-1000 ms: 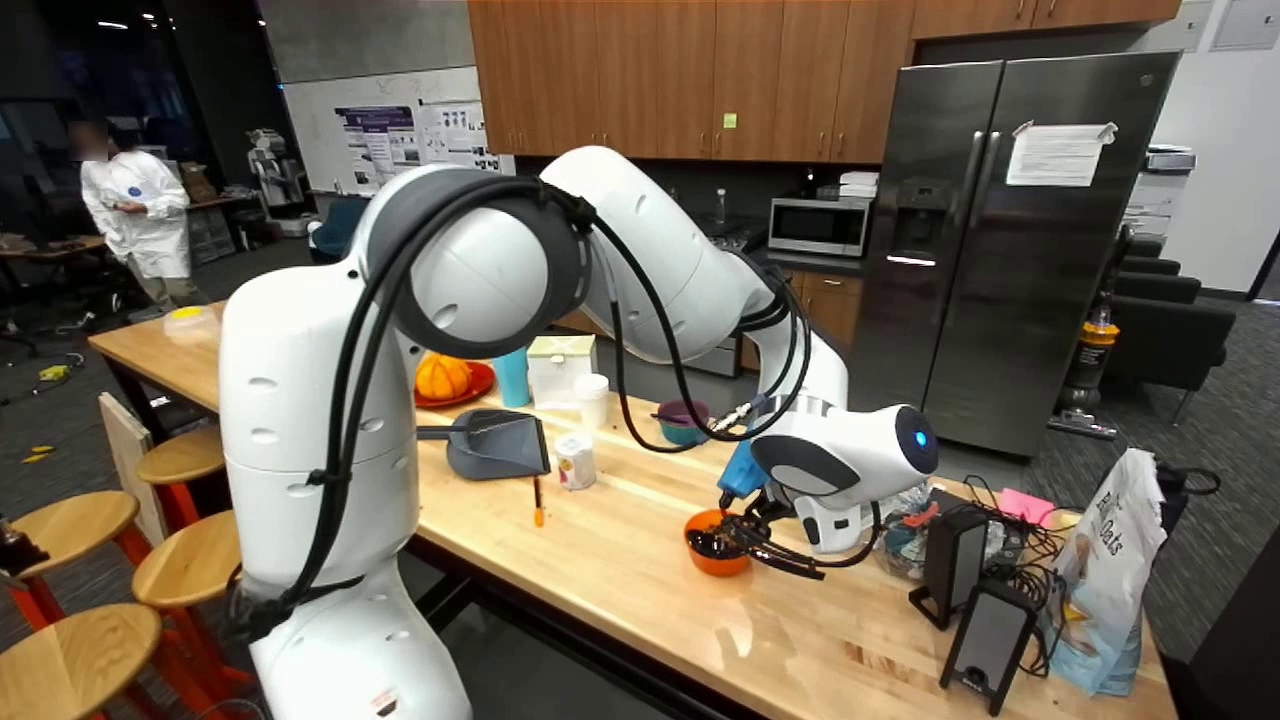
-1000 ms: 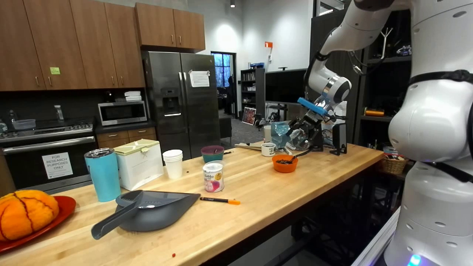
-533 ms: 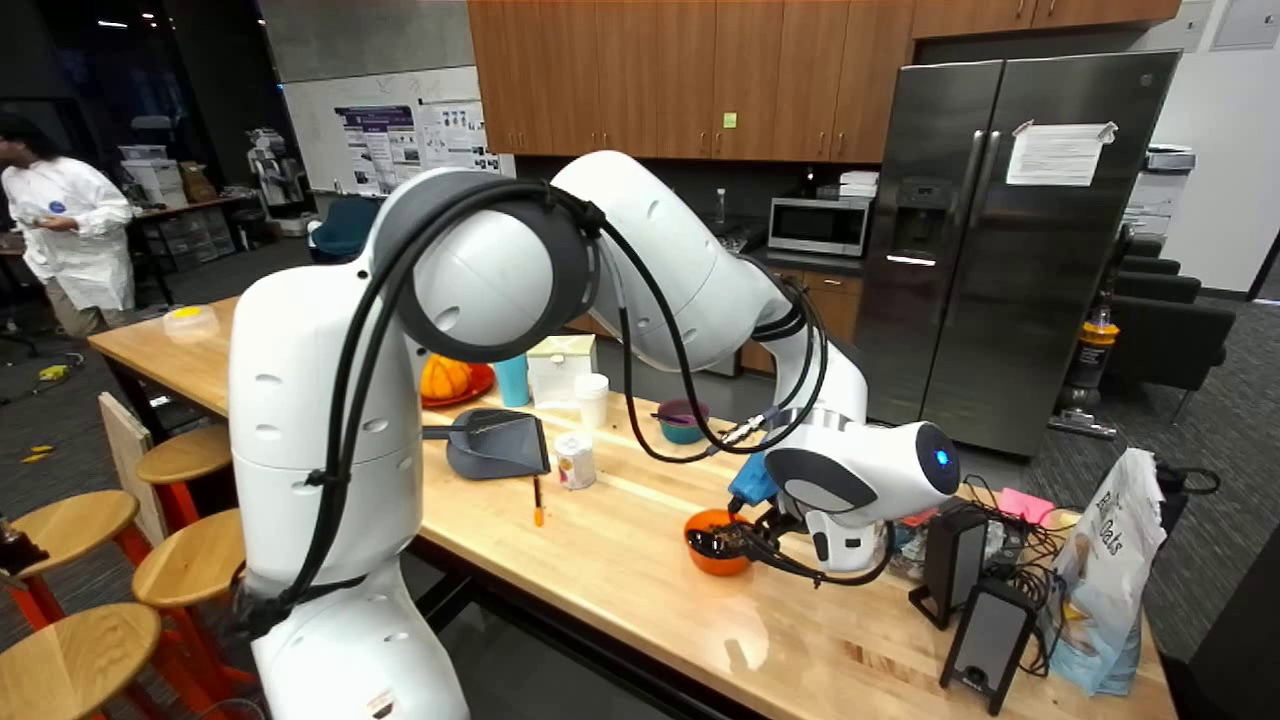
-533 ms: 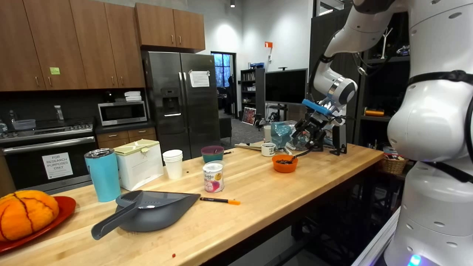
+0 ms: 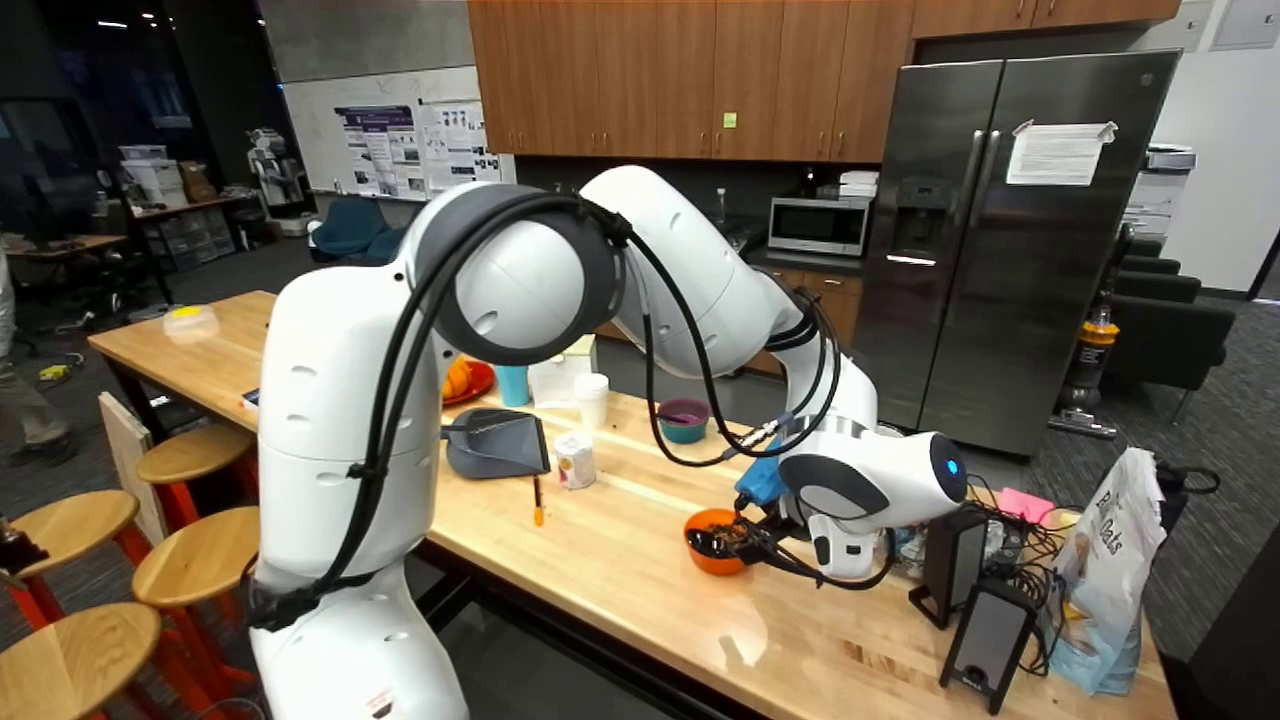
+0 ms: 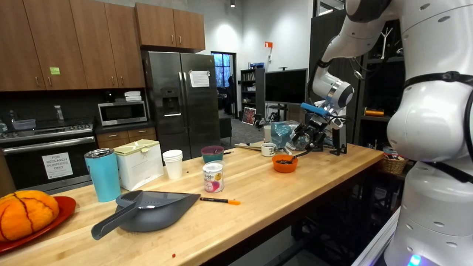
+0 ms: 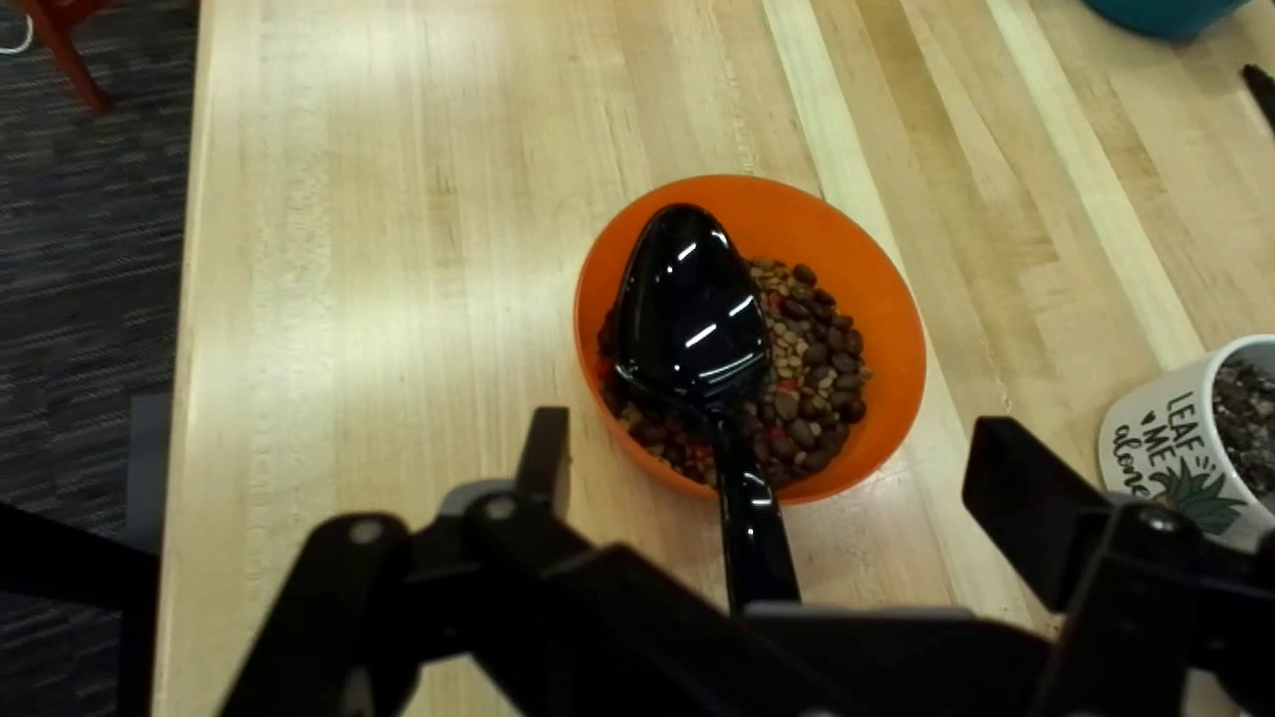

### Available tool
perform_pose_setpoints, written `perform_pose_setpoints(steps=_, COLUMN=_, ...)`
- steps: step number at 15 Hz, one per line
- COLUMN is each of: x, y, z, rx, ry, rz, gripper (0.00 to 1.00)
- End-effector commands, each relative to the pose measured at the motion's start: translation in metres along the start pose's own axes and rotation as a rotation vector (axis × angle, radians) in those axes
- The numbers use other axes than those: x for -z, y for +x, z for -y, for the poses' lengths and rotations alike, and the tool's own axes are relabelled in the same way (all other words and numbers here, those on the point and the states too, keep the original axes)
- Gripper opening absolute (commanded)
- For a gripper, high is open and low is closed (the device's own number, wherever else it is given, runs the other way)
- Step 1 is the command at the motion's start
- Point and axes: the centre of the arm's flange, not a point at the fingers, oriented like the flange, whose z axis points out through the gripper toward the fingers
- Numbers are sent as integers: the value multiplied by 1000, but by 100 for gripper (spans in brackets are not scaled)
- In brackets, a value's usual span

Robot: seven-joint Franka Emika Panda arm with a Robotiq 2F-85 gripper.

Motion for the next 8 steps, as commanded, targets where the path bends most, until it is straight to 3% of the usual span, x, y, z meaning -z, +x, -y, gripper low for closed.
perform_pose_setpoints(steps=1, x=5, y=11, z=15, rx=-18, ry=-14, rz=-6, gripper=100)
perform_pose_setpoints(steps=8, x=-8, y=24, z=28, rx=-24, ry=-25, rz=-18, gripper=100)
